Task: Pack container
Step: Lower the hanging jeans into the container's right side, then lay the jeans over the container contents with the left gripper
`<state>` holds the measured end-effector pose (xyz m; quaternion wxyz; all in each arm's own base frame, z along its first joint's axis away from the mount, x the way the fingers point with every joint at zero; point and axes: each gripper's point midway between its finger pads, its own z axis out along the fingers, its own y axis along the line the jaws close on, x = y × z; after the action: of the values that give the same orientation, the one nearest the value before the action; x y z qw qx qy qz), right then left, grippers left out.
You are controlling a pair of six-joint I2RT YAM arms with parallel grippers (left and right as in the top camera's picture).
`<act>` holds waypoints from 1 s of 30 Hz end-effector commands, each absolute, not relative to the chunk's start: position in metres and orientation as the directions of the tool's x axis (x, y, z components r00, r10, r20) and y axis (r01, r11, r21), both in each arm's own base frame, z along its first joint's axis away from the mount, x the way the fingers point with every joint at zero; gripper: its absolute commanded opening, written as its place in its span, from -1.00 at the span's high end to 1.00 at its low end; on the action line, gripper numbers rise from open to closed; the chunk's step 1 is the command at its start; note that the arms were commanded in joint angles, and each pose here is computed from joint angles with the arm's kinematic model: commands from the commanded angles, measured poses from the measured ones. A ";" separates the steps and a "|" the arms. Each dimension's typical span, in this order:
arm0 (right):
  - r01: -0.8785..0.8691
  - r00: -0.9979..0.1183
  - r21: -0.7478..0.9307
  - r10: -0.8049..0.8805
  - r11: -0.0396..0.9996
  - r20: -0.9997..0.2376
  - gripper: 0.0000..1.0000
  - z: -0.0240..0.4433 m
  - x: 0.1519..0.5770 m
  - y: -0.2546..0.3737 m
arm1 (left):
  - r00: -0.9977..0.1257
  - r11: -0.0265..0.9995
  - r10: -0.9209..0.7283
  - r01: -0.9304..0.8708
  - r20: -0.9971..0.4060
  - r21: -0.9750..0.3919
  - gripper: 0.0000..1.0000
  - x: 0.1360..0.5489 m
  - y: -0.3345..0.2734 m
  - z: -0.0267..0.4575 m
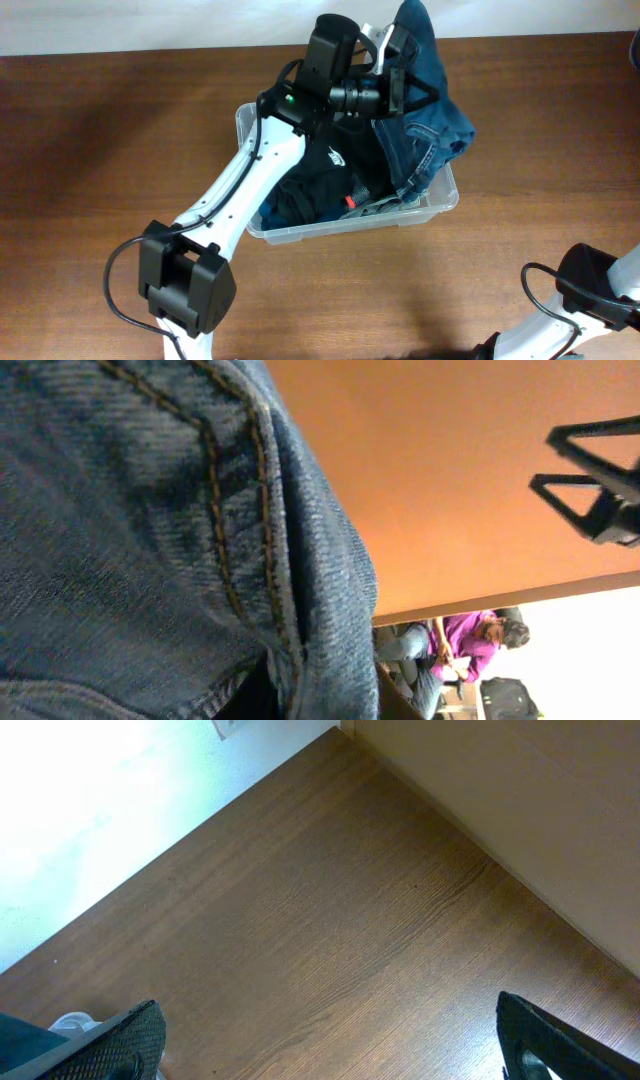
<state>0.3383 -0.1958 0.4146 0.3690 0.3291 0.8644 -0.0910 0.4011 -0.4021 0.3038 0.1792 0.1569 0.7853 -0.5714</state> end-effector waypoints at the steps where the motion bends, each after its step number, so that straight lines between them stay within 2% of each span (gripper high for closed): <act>1: 0.641 -0.507 0.083 0.502 0.763 -0.701 -0.97 0.417 0.334 -0.196 | -0.848 0.307 0.032 0.512 -0.529 -0.802 0.96 0.409 -0.386 0.321; 5: 0.641 -0.507 0.083 0.502 0.763 -0.701 -0.97 0.417 0.334 -0.196 | -0.857 0.323 0.022 0.494 -0.515 -0.808 0.90 0.414 -0.378 0.318; 9: 0.641 -0.507 0.083 0.502 0.763 -0.701 -0.97 0.417 0.334 -0.196 | -0.875 0.343 0.024 0.462 -0.484 -0.818 0.91 0.415 -0.373 0.311; 11: 0.641 -0.507 0.083 0.502 0.763 -0.701 -0.97 0.417 0.334 -0.196 | -0.889 0.371 0.022 0.433 -0.458 -0.822 0.99 0.415 -0.370 0.304; 18: 0.641 -0.507 0.083 0.502 0.763 -0.701 -0.97 0.417 0.334 -0.196 | -0.898 0.425 0.025 0.407 -0.439 -0.809 0.99 0.415 -0.359 0.294; 24: 0.641 -0.507 0.083 0.502 0.763 -0.701 -0.97 0.417 0.334 -0.196 | -0.897 0.525 -0.021 0.366 -0.441 -0.769 0.99 0.423 -0.321 0.295; 30: 0.641 -0.507 0.083 0.502 0.763 -0.701 -0.97 0.417 0.334 -0.196 | -0.861 0.636 -0.037 0.370 -0.507 -0.677 0.99 0.421 -0.293 0.303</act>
<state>0.3383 -0.1958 0.4146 0.3691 0.3295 0.8643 -0.0910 0.4150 -0.3128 0.2686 0.1573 0.0714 0.8731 -0.4559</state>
